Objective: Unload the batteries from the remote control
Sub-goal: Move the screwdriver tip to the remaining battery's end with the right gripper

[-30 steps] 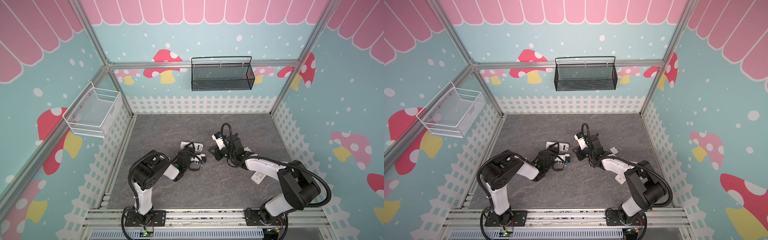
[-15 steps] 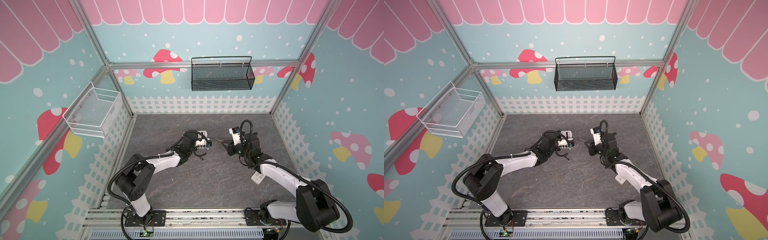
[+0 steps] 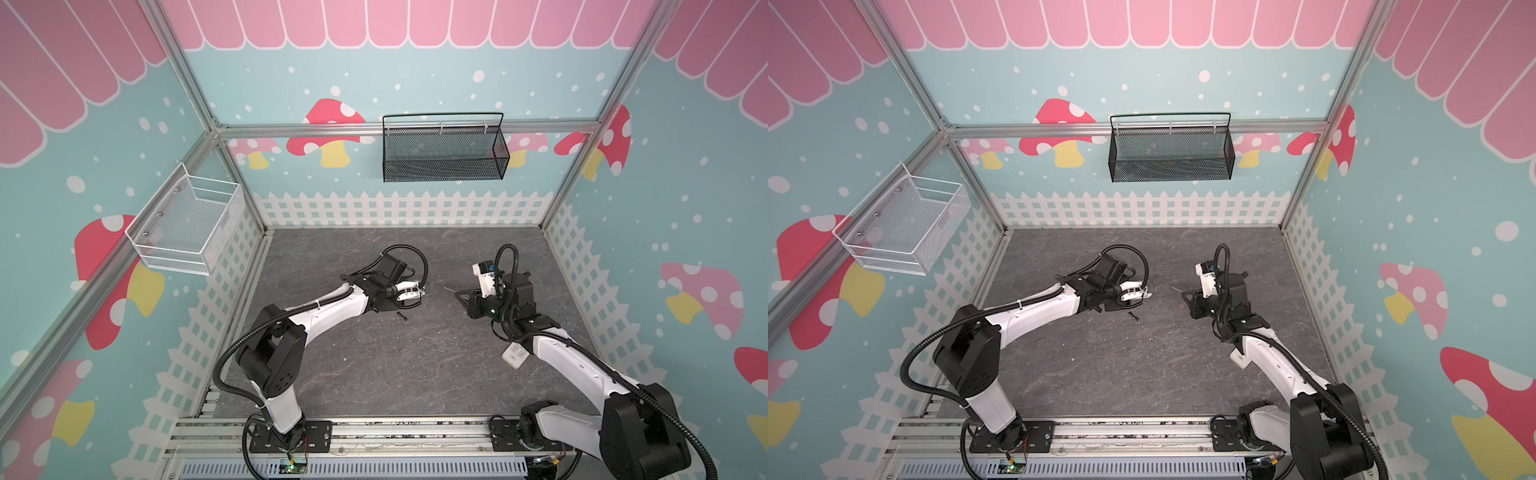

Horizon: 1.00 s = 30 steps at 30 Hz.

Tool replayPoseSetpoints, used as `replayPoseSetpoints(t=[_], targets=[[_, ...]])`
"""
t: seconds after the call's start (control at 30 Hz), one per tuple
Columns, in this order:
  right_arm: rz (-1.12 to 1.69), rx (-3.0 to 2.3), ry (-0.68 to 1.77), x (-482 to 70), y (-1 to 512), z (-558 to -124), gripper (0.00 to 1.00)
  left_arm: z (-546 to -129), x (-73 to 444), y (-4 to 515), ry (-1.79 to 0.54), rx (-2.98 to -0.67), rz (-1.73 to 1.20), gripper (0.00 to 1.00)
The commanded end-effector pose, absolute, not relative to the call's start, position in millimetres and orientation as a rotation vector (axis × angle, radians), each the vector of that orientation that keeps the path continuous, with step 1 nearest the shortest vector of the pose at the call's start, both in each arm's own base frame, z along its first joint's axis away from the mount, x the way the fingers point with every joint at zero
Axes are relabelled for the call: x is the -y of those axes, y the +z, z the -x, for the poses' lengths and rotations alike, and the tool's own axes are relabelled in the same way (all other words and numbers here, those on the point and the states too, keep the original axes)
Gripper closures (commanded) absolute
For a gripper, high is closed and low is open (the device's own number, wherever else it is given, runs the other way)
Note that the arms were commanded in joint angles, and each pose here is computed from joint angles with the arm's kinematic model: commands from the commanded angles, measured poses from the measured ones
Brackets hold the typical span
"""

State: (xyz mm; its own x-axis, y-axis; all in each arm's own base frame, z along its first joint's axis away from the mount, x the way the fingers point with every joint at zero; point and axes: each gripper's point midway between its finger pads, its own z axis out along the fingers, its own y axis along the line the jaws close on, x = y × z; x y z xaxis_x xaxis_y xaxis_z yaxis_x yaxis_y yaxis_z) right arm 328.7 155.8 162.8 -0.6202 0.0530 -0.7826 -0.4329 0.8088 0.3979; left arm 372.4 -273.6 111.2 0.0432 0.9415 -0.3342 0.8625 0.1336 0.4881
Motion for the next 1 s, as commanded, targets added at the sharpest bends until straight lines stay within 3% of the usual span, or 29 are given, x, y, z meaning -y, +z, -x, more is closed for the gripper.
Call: replayPoseSetpoints(t=[0.0,0.57,0.97], targets=[[0.268,-2.148,0.755,-154.2,170.5,-321.6,1.0,-357.1,282.1,103.5,0.056,-1.853,-1.822,1.0],[0.22,-2.222,0.927,-161.2,161.3,-325.4,1.0,-328.8,281.4,91.3,-0.147,-1.892,-2.116,1.0],[0.23,-2.266,0.996,-172.0,169.6,-340.5,1.0,-325.8,289.1,83.9,-0.274,-1.955,-2.172,1.0]])
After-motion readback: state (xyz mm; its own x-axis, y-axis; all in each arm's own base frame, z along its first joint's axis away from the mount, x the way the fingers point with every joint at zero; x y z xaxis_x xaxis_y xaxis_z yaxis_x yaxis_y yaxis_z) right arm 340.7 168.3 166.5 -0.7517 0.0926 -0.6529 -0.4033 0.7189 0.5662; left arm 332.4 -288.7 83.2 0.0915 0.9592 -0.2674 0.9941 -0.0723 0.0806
